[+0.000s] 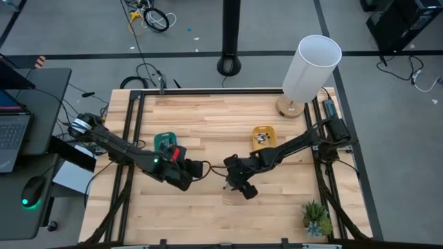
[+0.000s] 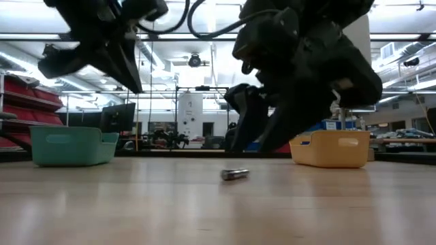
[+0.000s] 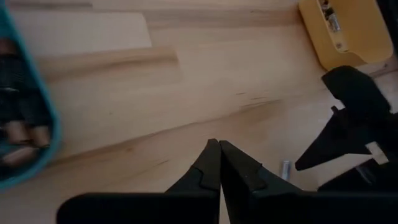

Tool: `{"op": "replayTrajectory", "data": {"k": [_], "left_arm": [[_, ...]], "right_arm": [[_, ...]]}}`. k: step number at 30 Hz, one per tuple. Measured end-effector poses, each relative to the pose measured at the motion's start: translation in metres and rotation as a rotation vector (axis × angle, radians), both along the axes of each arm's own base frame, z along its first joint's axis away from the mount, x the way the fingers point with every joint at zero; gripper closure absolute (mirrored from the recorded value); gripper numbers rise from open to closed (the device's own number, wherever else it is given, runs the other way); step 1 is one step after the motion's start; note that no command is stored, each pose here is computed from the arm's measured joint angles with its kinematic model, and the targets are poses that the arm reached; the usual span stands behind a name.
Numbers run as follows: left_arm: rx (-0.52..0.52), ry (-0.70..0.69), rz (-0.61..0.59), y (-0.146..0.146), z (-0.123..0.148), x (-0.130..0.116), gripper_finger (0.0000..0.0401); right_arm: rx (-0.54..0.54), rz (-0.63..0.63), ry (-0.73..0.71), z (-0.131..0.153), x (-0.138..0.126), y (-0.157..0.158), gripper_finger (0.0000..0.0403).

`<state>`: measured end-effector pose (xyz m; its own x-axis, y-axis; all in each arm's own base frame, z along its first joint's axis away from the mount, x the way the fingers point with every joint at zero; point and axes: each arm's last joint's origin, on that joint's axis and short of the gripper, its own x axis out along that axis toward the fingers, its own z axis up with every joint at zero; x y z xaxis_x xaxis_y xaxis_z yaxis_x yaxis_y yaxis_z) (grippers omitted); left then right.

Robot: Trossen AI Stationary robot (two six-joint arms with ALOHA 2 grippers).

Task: Sort batteries
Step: Put the silver battery into the yellow bin

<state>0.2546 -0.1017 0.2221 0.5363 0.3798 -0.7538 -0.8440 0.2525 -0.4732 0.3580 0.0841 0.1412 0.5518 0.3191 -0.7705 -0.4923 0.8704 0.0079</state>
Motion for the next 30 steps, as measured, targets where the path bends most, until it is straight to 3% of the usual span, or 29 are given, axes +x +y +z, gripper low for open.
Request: {"op": "replayTrajectory", "data": {"k": [8,11,14,16,22,30], "left_arm": [[0.028,0.057,-0.016,-0.004,0.023,-0.002,0.0386],[0.025,0.052,-0.02,-0.005,0.028,-0.002,0.0386],[0.021,0.042,-0.027,-0.008,0.034,-0.001,0.0386],[0.024,0.045,-0.034,-0.01,0.039,-0.002,0.0386],[0.046,0.057,-0.071,-0.014,0.055,-0.004,0.0386],[0.208,0.092,-0.309,-0.016,0.081,0.003,0.0386]], "right_arm": [[0.011,0.05,0.08,-0.037,0.005,0.004,0.0216],[-0.006,0.047,0.114,-0.045,0.004,0.008,0.0268],[-0.022,0.064,0.12,-0.046,0.002,0.01,0.0353],[-0.026,0.068,0.112,-0.044,0.002,0.009,0.0381],[-0.012,-0.005,0.091,-0.027,0.001,-0.006,0.038],[-0.107,-0.221,0.095,0.024,-0.015,-0.048,0.038]]}}
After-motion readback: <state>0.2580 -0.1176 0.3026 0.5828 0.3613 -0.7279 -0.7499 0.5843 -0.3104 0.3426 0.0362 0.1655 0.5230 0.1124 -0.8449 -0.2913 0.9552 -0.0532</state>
